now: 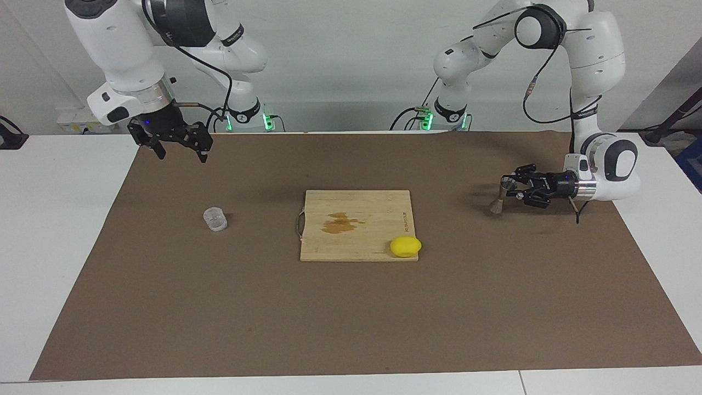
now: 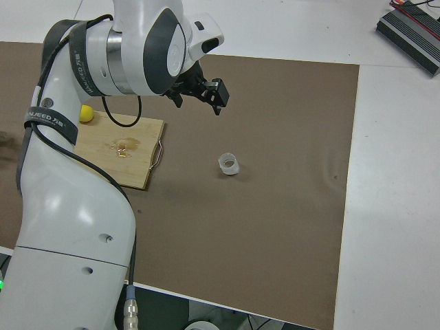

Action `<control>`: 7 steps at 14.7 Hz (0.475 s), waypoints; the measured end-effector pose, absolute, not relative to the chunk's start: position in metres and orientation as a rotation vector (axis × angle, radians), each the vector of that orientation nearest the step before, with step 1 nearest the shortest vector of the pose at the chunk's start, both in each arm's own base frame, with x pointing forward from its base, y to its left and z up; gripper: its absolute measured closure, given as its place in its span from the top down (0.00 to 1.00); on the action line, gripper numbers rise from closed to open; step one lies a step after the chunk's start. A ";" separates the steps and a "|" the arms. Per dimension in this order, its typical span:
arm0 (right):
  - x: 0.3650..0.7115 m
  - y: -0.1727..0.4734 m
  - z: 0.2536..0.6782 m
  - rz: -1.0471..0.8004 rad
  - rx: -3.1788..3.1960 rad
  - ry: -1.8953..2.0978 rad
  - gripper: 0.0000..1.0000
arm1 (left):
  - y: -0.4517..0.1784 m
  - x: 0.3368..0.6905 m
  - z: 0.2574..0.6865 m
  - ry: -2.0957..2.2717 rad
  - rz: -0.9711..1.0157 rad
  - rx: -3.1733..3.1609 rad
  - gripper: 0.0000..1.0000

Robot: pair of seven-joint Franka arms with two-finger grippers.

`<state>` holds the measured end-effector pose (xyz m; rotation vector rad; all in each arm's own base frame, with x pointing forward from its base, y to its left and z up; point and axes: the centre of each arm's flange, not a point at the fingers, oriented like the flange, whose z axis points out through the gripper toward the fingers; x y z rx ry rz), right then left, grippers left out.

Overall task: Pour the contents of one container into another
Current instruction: 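Carry the dark cup with the left gripper onto the cutting board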

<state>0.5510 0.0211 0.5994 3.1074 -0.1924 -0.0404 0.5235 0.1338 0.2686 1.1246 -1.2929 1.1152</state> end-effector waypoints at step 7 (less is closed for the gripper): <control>0.551 0.021 0.599 -0.040 3.107 -0.192 1.00 | 0.084 0.532 0.265 -1.257 1.091 1.073 0.52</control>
